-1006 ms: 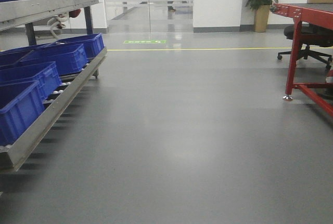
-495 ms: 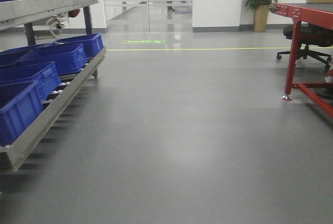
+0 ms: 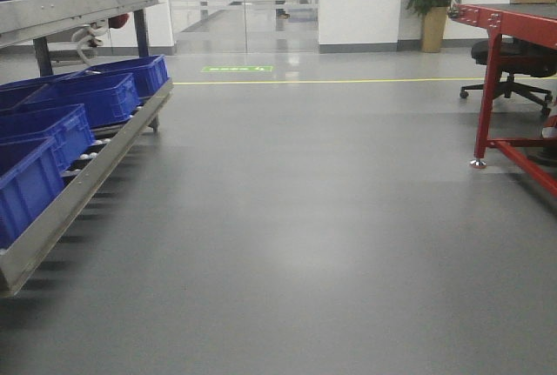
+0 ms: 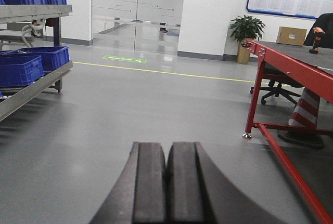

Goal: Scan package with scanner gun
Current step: 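Drive the base forward along the aisle past the blue bins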

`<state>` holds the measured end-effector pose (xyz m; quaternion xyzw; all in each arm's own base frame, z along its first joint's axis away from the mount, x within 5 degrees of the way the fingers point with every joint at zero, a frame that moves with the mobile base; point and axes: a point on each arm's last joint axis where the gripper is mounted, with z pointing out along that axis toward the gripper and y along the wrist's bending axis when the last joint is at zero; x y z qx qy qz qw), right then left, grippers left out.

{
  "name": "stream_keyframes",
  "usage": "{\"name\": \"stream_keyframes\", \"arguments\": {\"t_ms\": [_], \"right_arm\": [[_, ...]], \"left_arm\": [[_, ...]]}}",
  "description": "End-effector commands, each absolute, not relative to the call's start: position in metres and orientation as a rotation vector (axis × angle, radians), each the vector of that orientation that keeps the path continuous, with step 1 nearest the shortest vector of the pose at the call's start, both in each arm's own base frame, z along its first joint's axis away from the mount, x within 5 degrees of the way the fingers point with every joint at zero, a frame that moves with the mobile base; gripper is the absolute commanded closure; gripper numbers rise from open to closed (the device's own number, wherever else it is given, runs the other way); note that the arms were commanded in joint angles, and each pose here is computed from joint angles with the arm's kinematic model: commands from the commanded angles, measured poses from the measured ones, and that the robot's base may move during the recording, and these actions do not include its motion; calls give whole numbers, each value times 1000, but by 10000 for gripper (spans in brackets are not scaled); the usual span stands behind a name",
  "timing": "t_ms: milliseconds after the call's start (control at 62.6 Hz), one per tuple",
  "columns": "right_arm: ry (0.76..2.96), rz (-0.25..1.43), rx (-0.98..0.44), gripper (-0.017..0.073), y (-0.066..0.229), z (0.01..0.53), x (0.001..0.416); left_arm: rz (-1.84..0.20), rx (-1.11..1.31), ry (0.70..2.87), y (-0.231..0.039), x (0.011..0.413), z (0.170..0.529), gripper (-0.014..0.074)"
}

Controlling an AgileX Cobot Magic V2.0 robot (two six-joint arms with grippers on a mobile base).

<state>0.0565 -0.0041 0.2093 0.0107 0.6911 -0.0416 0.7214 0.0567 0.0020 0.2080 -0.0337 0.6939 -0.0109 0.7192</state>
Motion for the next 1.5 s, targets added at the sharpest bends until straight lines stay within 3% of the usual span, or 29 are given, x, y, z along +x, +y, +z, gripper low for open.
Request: {"name": "stream_keyframes", "arguments": {"t_ms": [0, 1485], "right_arm": [[1507, -90, 28, 727, -4, 211, 56], [1507, -90, 28, 727, -4, 211, 56]], "left_arm": [[-26, -64, 1510, 2, 56, 211, 704], [-26, -64, 1510, 2, 56, 211, 704]]}}
